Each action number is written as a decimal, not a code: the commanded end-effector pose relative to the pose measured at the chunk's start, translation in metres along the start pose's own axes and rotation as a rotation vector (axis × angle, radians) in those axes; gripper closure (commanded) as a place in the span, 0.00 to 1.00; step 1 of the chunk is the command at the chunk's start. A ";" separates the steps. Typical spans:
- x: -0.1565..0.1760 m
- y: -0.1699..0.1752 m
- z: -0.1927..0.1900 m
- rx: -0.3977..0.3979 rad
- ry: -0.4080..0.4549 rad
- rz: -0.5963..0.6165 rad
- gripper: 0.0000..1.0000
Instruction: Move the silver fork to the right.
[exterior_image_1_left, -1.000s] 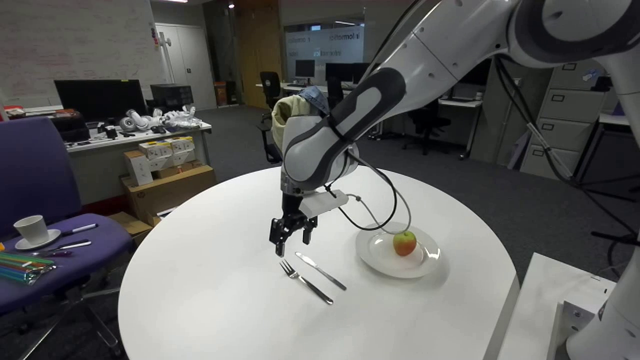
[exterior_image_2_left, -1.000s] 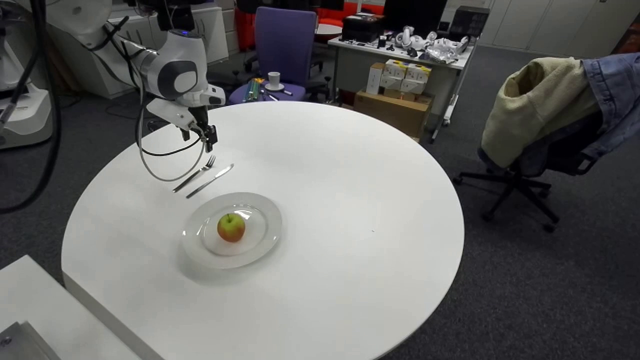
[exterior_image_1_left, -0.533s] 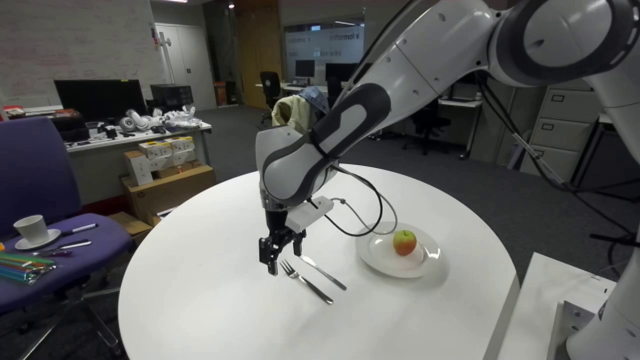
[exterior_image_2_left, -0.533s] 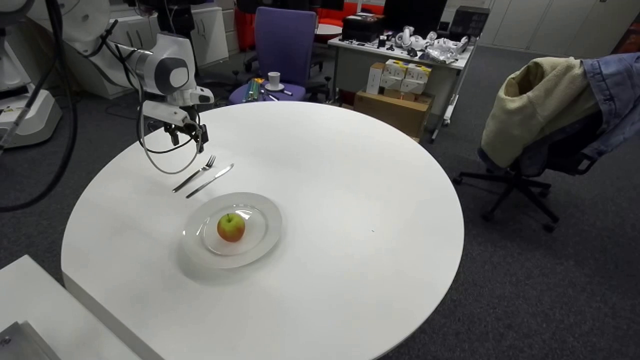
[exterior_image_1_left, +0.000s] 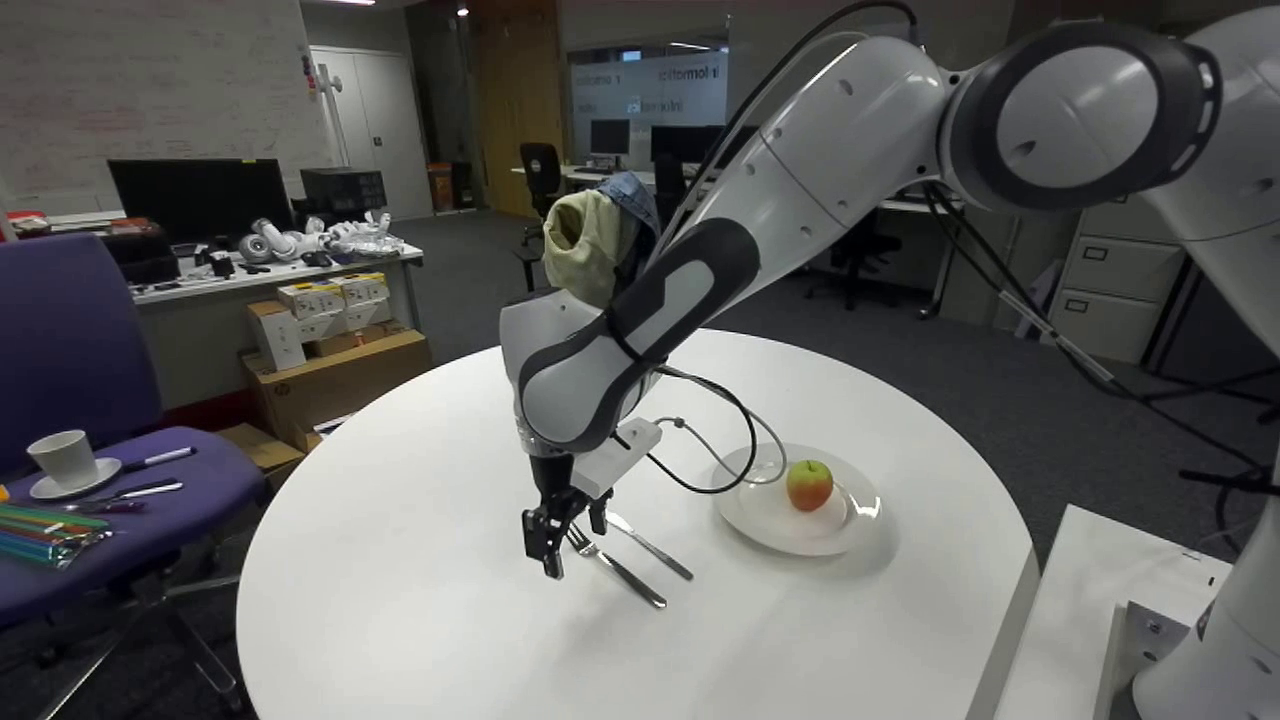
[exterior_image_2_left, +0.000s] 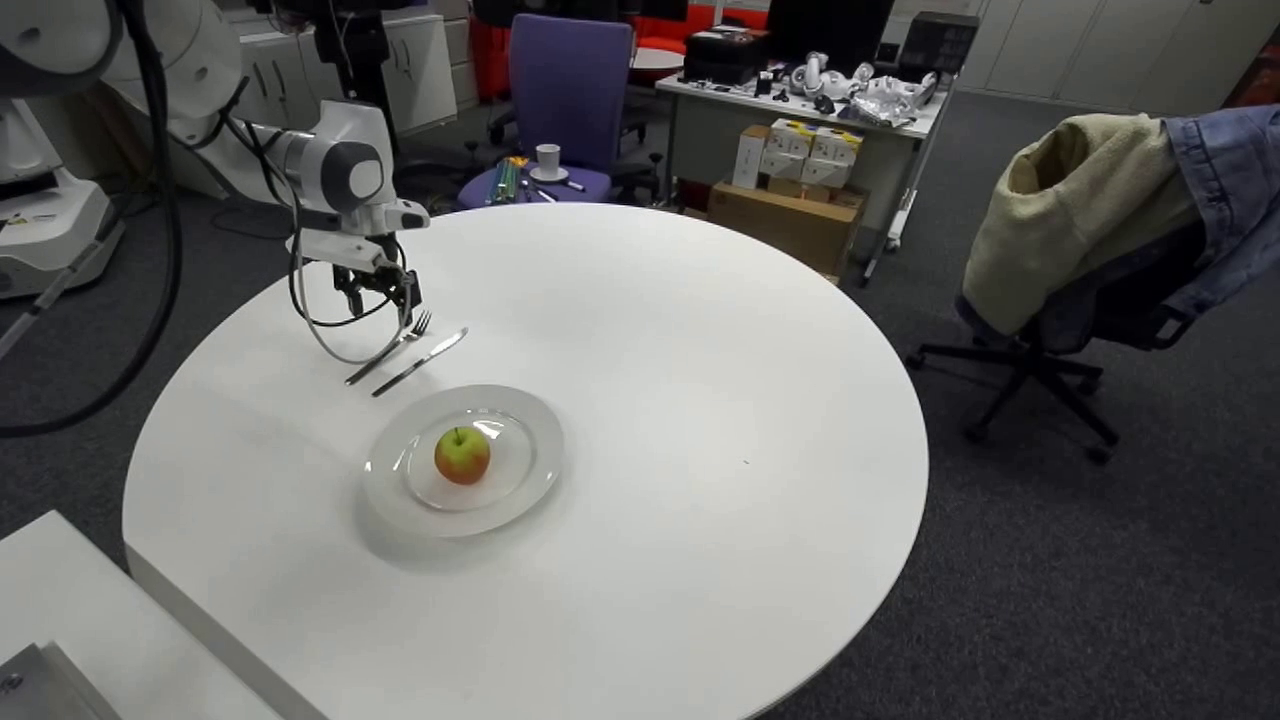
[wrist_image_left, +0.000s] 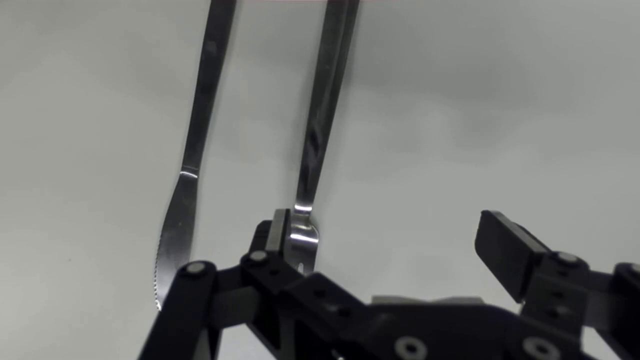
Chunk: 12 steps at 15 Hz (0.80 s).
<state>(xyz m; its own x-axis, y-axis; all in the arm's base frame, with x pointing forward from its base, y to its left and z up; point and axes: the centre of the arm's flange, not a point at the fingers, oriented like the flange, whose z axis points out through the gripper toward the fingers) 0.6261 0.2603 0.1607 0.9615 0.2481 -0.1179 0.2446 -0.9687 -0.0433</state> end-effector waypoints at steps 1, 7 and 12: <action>0.008 0.001 0.002 -0.024 -0.015 0.011 0.00; 0.005 0.002 0.009 -0.012 -0.018 0.073 0.00; -0.004 0.005 0.011 -0.001 -0.014 0.160 0.00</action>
<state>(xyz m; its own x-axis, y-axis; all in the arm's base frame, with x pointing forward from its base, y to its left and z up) 0.6266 0.2581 0.1463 0.9802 0.1431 -0.1369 0.1404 -0.9897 -0.0298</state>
